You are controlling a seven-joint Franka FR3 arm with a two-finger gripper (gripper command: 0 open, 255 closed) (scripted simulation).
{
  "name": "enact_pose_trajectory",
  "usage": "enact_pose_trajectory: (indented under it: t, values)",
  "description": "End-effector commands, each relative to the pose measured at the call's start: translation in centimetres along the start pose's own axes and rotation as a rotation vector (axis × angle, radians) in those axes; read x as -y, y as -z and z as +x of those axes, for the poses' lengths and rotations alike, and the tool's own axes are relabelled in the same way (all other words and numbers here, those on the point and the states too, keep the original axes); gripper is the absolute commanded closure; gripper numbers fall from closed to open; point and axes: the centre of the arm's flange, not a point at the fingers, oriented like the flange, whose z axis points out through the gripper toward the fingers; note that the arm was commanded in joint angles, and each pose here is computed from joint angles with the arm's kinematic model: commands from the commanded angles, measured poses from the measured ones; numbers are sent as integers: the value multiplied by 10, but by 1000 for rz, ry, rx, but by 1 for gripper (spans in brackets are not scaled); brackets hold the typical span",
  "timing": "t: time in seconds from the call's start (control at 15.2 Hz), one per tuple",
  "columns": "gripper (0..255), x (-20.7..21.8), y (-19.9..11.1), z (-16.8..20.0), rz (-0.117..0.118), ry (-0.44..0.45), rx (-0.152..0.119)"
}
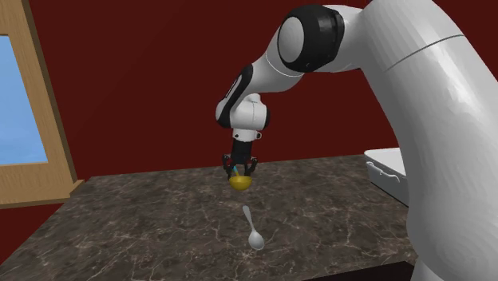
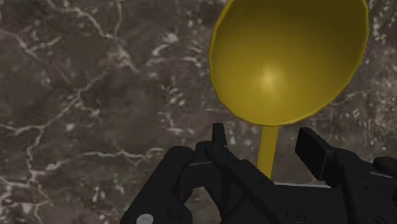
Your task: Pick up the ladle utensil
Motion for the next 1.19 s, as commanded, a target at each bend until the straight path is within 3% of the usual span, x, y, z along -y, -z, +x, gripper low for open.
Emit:
enact_pose_trajectory:
  t: [0.0,0.53,1.12]
  values:
    - [255,0,-1,0,0,0,0]
    - [255,0,-1,-1,0,0,0]
    - [255,8,46,-4,0,0,0]
